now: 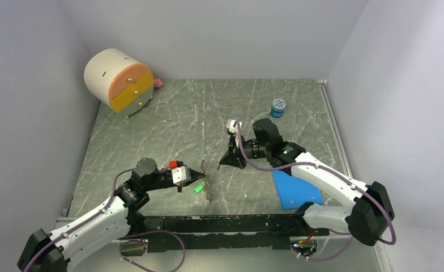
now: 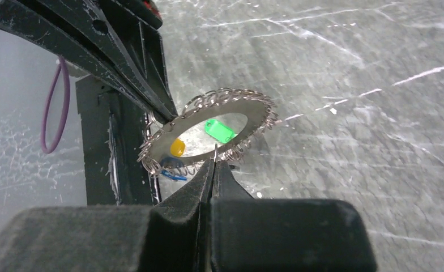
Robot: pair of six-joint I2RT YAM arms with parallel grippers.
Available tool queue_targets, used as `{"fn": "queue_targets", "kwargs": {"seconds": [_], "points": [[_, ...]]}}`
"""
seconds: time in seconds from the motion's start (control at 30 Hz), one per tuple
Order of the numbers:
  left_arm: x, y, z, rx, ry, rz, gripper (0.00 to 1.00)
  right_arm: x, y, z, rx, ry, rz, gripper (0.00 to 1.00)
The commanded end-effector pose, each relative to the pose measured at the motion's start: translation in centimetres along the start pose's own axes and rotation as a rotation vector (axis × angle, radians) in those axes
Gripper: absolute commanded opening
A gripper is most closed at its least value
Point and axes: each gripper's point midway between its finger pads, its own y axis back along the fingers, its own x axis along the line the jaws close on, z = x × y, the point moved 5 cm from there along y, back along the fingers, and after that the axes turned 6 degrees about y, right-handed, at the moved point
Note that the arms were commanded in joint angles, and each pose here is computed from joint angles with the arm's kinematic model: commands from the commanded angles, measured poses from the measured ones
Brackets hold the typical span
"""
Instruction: Put the keys on the keyring
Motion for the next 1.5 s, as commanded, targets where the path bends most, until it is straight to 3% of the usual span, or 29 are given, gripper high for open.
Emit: {"fn": "queue_targets", "kwargs": {"seconds": [0.0,0.5,1.47], "points": [[0.0,-0.4,3.5,-0.136,-0.118,-0.04,0.03,1.0,-0.8,2.0,-0.031,0.092,0.066,0.0],[0.3,0.4,4.6,-0.305,-0.105,0.066,0.03,4.0,-2.0,3.4,-0.119,0.117,0.239,0.0],[0.6,0.8,4.8,-0.318,-0.111,0.105,0.03,5.5,-1.1,3.4,-0.126,0.129,0.326,0.0]]}}
